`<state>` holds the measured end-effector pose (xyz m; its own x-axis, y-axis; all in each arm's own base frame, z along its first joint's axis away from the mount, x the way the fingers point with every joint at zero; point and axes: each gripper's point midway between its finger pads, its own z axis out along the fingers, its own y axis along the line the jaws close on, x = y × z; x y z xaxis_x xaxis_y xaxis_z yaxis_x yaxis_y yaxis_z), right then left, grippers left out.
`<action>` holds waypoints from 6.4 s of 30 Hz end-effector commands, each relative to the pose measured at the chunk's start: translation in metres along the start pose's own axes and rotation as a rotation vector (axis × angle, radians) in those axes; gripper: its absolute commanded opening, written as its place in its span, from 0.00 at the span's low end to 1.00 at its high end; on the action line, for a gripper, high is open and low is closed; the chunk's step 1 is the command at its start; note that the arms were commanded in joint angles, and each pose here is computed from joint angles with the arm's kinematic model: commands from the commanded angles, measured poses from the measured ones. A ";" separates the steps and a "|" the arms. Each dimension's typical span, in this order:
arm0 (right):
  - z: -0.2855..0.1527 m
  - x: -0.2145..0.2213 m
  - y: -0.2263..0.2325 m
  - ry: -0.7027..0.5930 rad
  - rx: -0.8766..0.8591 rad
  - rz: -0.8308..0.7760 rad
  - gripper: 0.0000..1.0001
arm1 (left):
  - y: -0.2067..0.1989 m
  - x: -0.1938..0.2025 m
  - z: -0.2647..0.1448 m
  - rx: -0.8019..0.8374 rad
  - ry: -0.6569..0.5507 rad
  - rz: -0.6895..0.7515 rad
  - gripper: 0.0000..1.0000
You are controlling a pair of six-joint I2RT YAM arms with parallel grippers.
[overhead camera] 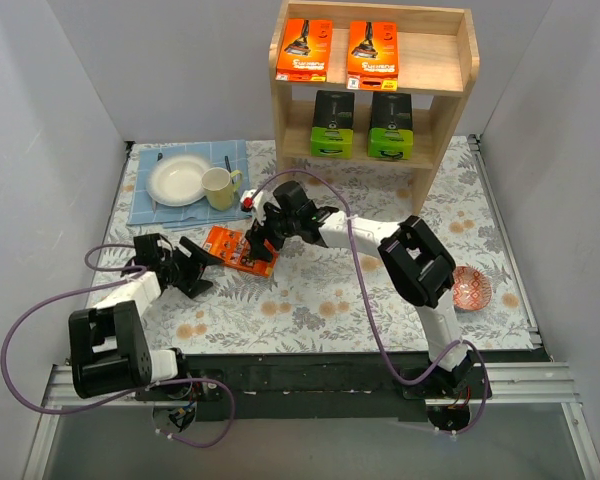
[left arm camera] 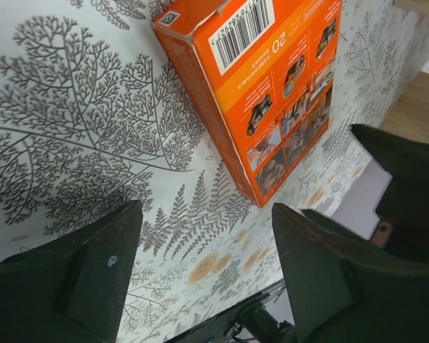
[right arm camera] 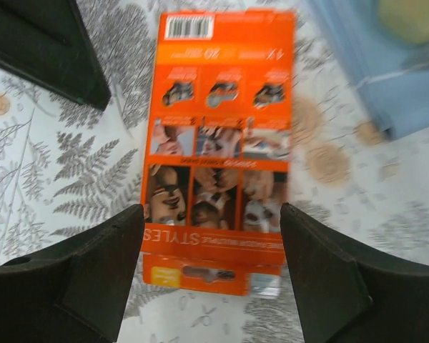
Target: Place and organize the shaving razors onto the shelf
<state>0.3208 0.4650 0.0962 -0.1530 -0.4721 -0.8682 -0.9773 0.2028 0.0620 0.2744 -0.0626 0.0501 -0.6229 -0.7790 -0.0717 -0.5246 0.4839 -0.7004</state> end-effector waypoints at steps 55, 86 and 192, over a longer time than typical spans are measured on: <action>0.005 -0.027 0.103 -0.082 -0.332 0.428 0.83 | -0.005 0.000 0.039 0.032 0.034 0.007 0.51; -0.012 -0.010 0.101 -0.046 -0.142 0.217 0.92 | -0.069 0.067 -0.002 0.341 0.235 0.084 0.61; -0.171 0.058 0.047 -0.073 0.002 1.044 0.10 | -0.117 0.144 -0.017 0.455 0.623 0.431 0.11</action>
<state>0.2416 0.3140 0.1028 -0.9585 0.0980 -0.2678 -0.1783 0.5269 0.8310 0.2238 -0.2394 0.0969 -0.9696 -0.2130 0.1208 -0.1969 0.3848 -0.9018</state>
